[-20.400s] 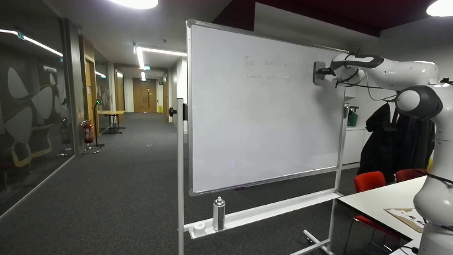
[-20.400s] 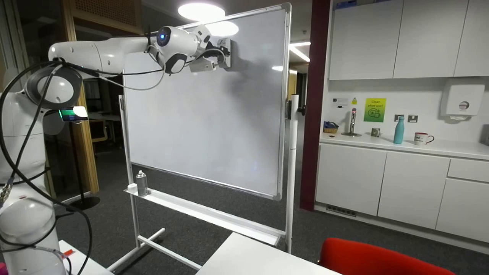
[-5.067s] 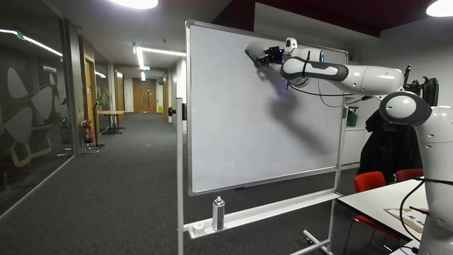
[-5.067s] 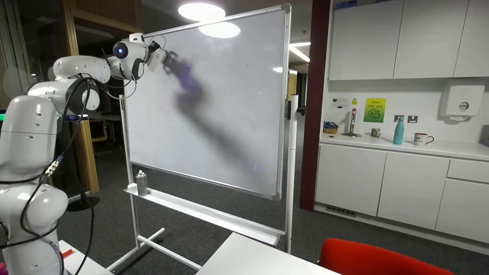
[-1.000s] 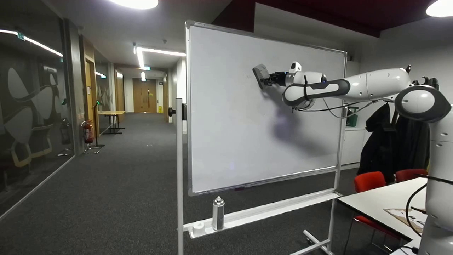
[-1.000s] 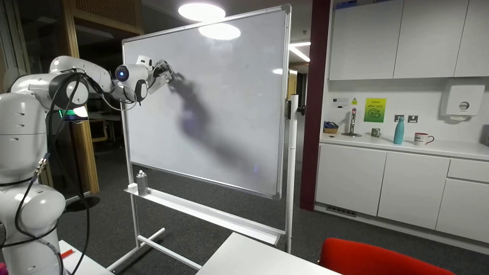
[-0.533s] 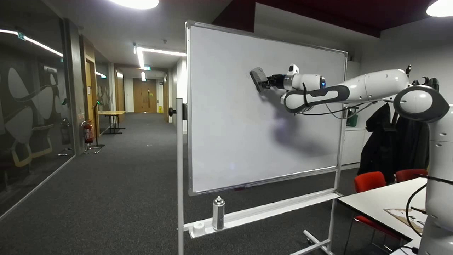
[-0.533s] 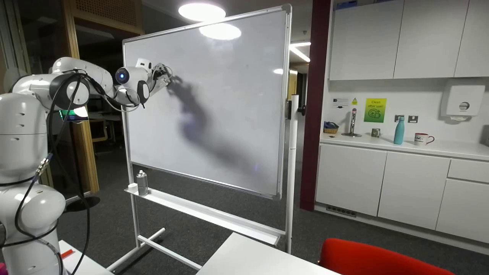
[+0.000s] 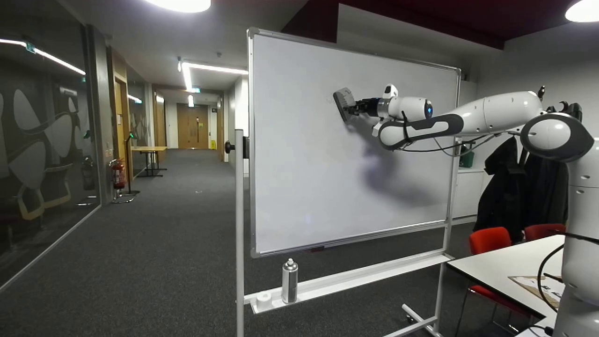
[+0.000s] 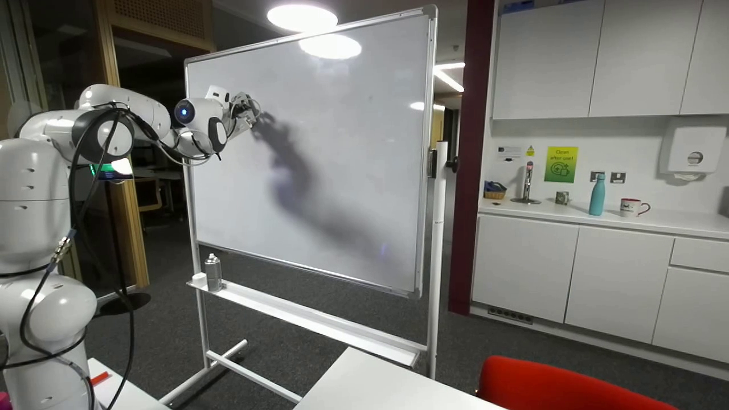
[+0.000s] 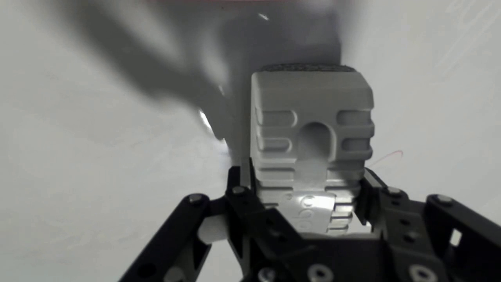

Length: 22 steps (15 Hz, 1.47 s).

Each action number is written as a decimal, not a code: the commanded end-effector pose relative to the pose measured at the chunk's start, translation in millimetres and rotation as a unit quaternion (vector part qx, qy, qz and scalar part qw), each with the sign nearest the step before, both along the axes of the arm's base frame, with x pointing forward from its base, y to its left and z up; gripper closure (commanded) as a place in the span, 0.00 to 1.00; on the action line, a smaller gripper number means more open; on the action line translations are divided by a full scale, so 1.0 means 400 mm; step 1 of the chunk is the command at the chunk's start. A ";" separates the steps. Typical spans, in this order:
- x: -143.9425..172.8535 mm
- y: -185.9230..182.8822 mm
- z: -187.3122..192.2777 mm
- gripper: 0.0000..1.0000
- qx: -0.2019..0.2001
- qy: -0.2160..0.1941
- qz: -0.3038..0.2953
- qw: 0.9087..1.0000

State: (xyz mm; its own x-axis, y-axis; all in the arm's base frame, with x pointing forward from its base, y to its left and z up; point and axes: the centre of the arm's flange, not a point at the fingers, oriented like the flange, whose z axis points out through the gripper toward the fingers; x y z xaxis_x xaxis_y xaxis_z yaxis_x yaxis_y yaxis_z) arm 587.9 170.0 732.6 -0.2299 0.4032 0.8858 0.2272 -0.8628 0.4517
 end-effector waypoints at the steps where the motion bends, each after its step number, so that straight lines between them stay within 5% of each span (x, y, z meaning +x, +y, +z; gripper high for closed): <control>1: 0.035 -0.158 -0.024 0.65 0.031 -0.009 -0.030 0.999; 10: 0.008 -0.362 0.049 0.65 0.104 -0.021 -0.082 0.991; 11: -0.021 -0.223 0.099 0.65 0.090 -0.012 -0.062 0.994; 12: -0.024 -0.227 0.103 0.40 0.091 -0.013 -0.063 0.994; 16: -0.028 -0.217 0.104 0.40 0.090 -0.013 -0.060 0.994; 17: -0.028 -0.217 0.104 0.65 0.090 -0.013 -0.060 0.994; 22: 0.008 -0.265 0.096 0.65 0.101 -0.035 -0.064 0.992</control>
